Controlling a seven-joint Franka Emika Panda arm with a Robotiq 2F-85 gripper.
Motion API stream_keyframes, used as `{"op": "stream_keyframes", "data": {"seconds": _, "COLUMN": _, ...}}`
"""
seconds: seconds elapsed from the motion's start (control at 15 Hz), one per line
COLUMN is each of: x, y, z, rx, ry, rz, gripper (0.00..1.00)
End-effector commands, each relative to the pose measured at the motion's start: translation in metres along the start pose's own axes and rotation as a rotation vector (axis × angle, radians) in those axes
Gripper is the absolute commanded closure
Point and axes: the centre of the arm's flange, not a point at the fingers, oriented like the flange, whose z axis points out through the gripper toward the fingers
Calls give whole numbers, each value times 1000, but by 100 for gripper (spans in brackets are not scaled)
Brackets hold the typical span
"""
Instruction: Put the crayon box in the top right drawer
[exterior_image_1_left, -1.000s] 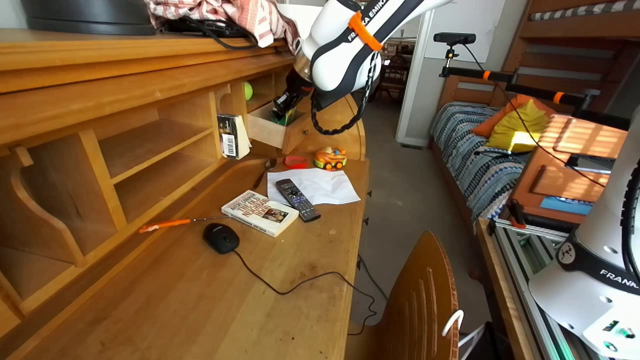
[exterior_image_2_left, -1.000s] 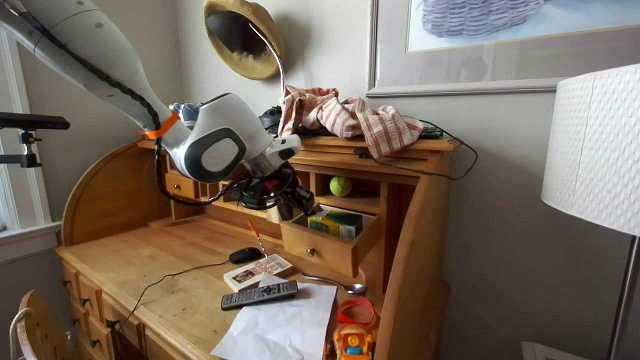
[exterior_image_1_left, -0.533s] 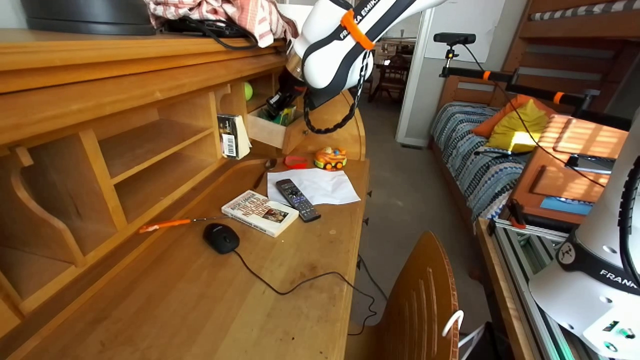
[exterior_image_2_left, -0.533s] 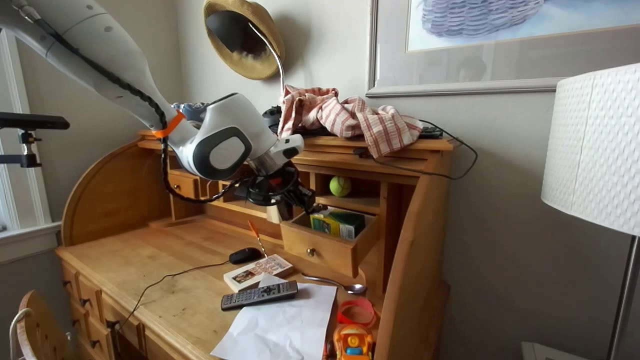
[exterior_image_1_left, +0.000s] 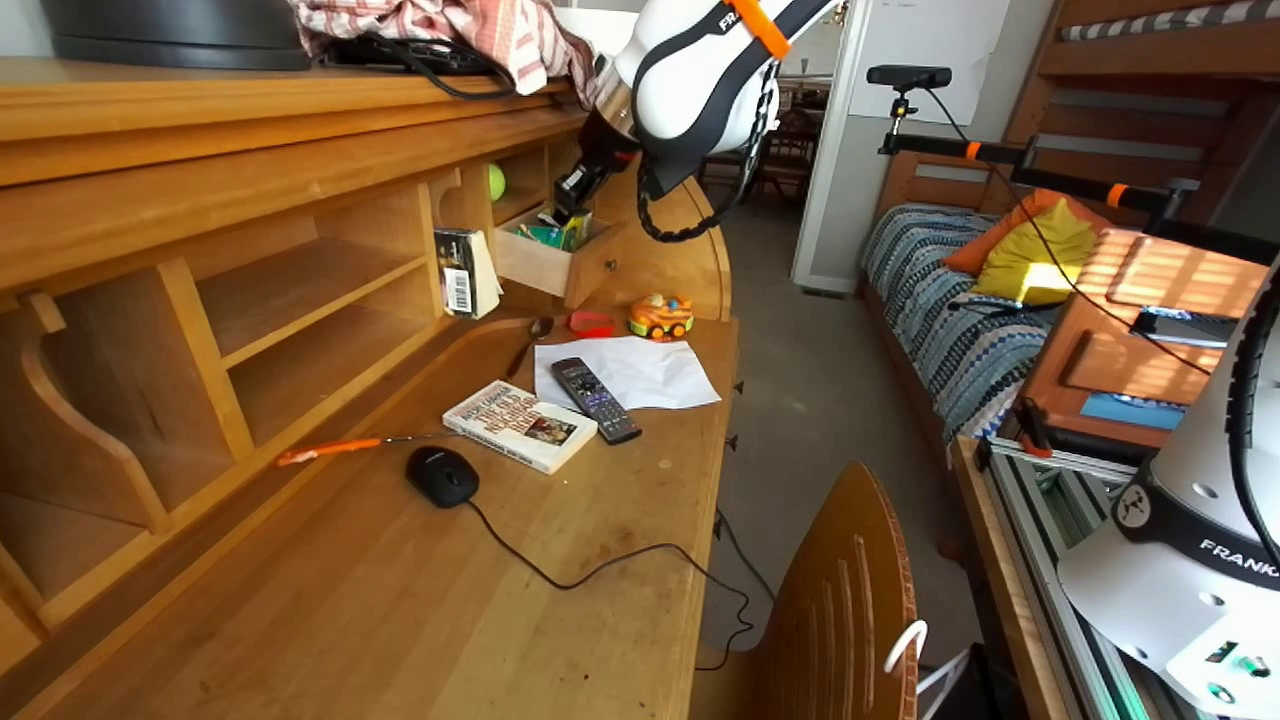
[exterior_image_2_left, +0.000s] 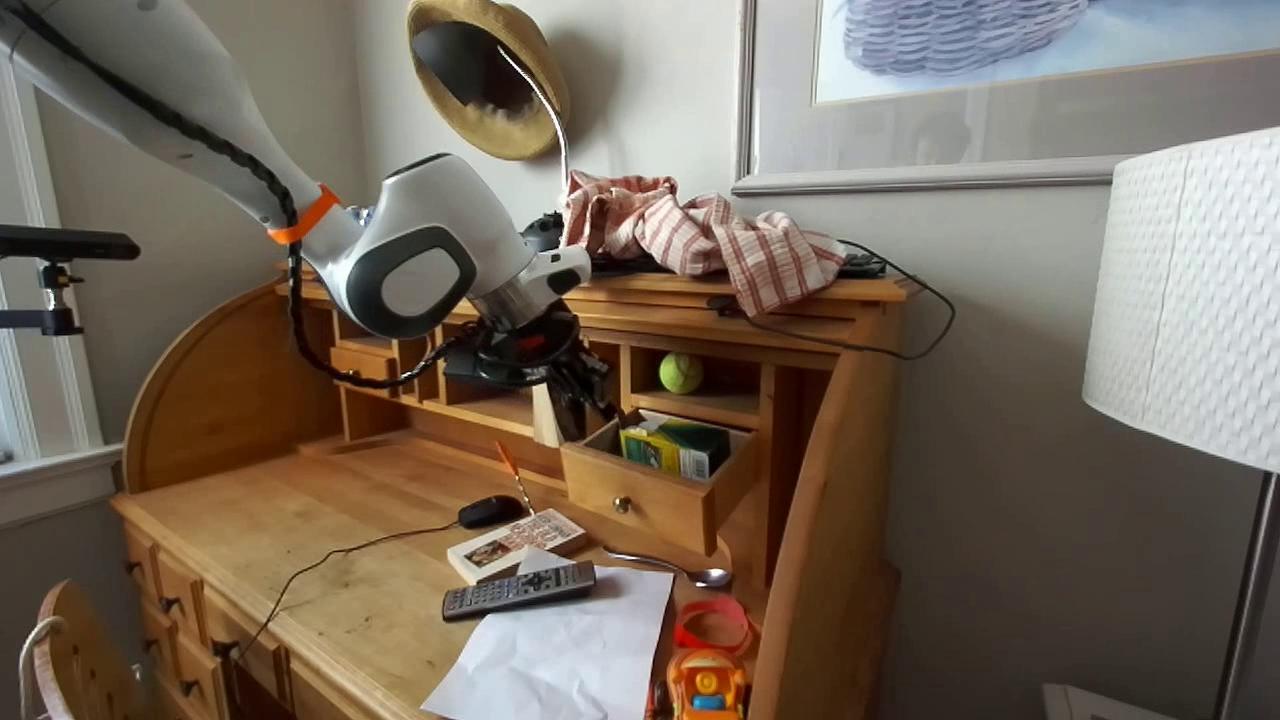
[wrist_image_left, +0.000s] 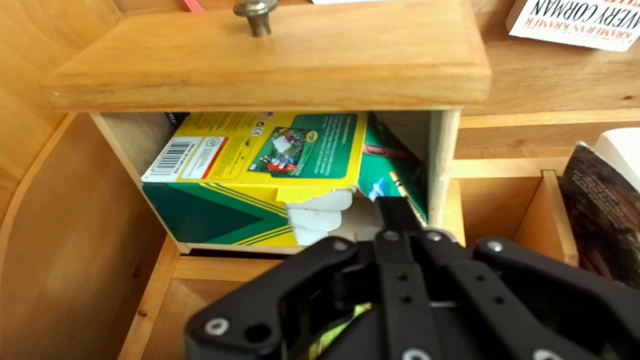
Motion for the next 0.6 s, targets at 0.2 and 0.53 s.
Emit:
{"op": "stream_keyframes", "data": {"seconds": 0.2, "x": -42, "y": 11, "z": -56, "rx": 15, "ry": -46, "rz": -38, "gripper": 100}}
{"op": "stream_keyframes", "data": {"seconds": 0.53, "x": -66, "y": 25, "z": -77, "rx": -32, "ry": -90, "rz": -62, "gripper": 100}}
